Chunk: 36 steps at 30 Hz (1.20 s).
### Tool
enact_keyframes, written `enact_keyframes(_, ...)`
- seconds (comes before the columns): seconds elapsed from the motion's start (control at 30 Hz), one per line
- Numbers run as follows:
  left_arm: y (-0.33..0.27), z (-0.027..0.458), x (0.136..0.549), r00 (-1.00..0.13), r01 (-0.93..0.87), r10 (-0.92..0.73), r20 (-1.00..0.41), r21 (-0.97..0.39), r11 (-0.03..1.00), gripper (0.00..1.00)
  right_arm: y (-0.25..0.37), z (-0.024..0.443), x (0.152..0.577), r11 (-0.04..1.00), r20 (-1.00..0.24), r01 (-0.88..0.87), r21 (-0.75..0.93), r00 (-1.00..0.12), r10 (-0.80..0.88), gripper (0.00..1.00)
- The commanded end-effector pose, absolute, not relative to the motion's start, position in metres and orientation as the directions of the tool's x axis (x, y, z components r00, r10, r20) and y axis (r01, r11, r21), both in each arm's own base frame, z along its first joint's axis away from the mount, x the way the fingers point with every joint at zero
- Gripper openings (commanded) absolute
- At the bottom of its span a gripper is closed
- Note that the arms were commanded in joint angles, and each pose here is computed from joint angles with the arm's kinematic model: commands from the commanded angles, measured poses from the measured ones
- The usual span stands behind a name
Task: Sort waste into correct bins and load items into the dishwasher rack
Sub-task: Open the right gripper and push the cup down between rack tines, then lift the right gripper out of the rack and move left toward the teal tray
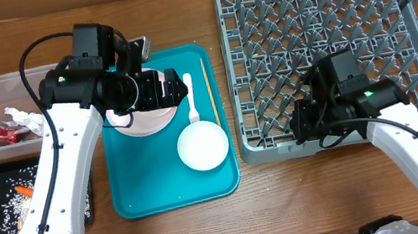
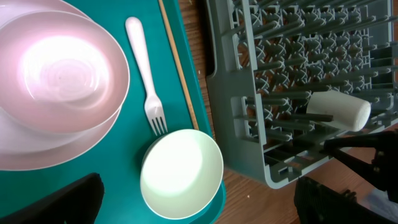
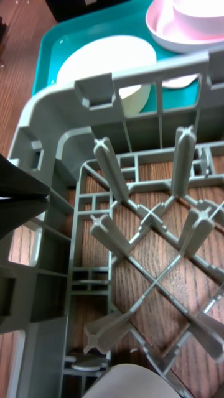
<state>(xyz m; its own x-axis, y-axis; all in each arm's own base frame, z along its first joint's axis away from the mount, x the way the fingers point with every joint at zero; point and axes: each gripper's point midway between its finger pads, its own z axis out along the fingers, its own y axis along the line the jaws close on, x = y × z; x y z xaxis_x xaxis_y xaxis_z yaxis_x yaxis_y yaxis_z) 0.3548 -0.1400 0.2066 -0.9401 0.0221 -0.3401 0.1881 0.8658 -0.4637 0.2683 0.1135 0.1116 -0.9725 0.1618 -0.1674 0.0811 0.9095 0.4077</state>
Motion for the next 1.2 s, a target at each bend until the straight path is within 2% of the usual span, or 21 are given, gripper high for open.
enact_keyframes(0.0, -0.140, 0.209, 0.355, -0.937, 0.192, 0.023, -0.348, -0.461, 0.867, 1.00, 0.112, 0.105, 0.268, 0.920, -0.165, 0.076, 0.385, -0.975, 0.149, 0.05)
enact_keyframes(0.37, -0.140, 0.209, 0.355, -0.937, 0.192, 0.023, -0.348, -0.461, 0.867, 1.00, 0.104, 0.098, 0.253, 0.934, -0.102, 0.108, 0.339, -0.983, 0.151, 0.09)
enact_keyframes(1.17, -0.140, 0.209, 0.355, -0.937, 0.192, 0.023, -0.348, -0.461, 0.867, 1.00, 0.097, 0.095, 0.245, 0.946, -0.072, 0.126, 0.297, -0.985, 0.154, 0.13)
